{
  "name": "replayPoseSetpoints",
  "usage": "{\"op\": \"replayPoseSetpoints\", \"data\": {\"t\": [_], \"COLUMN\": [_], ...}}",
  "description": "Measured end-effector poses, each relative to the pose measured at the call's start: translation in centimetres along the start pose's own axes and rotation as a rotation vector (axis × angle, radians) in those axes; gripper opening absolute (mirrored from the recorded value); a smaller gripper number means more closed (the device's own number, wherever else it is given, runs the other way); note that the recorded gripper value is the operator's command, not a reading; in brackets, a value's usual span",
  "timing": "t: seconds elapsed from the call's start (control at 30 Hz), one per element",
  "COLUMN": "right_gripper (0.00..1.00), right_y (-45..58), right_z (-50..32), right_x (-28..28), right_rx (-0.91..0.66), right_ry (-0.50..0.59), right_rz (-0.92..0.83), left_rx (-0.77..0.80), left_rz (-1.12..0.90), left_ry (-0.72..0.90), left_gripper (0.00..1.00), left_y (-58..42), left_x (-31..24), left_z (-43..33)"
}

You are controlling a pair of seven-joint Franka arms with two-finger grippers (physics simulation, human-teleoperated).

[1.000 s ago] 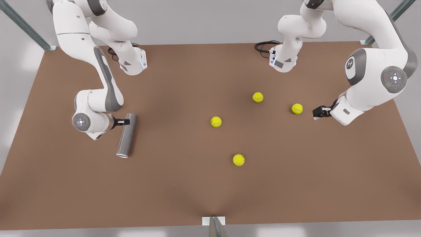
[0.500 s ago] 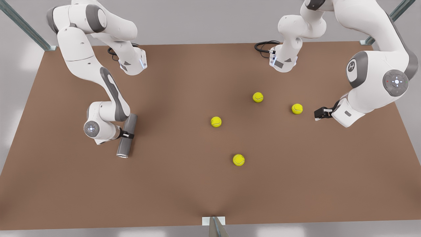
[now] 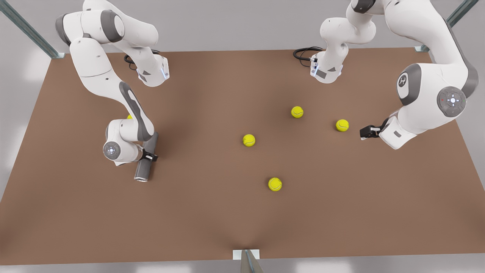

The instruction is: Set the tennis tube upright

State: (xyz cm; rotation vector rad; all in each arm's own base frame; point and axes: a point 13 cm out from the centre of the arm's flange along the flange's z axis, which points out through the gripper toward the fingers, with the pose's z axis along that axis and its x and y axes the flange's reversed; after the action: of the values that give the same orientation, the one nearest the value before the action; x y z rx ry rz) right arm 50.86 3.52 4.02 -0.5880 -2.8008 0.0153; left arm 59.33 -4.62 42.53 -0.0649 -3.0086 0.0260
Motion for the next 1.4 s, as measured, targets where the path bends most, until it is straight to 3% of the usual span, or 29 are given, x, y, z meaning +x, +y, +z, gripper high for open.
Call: {"op": "replayPoseSetpoints", "data": {"t": [0.17,0.37,0.43,0.6,0.7,0.8,1.0,1.3,1.37,1.4], "right_gripper": [0.7,0.72,0.72,0.72,0.72,0.72,0.72,0.77,0.84,1.0], "right_y": [0.5,7.8,15.9,35.9,41.4,43.1,44.2,46.0,46.3,46.4], "right_z": [-0.8,-8.4,-11.8,-13.2,-10.4,-8.5,-8.9,-4.9,-4.2,-4.0], "right_x": [-0.5,-2.4,0.2,13.7,21.8,25.2,19.2,19.2,19.5,19.5], "right_rx": [-0.011,-0.03,-0.032,0.028,0.131,0.197,0.286,0.396,0.41,0.415], "right_ry": [-0.013,-0.111,-0.174,-0.287,-0.319,-0.323,-0.397,-0.425,-0.427,-0.429], "right_rz": [-0.001,-0.123,-0.287,-0.854,-1.172,-1.366,-1.558,-1.879,-1.93,-1.951], "left_rx": [0.0,0.0,0.0,0.0,0.0,0.001,0.001,0.0,0.0,0.0], "left_rz": [-0.001,-0.001,-0.002,-0.007,-0.009,-0.018,-0.017,-0.015,-0.015,-0.015], "left_ry": [0.004,0.011,0.012,0.019,0.019,0.022,0.021,0.023,0.023,0.024], "left_gripper": [1.0,1.0,1.0,1.0,1.0,1.0,1.0,1.0,1.0,1.0], "left_y": [0.0,0.0,0.0,0.3,0.4,1.0,1.0,1.0,1.0,1.0], "left_x": [0.0,0.1,0.2,0.1,0.0,-0.1,-0.1,-0.2,-0.2,-0.2], "left_z": [0.2,0.3,0.3,0.6,0.7,0.9,1.0,1.1,1.1,1.2]}}
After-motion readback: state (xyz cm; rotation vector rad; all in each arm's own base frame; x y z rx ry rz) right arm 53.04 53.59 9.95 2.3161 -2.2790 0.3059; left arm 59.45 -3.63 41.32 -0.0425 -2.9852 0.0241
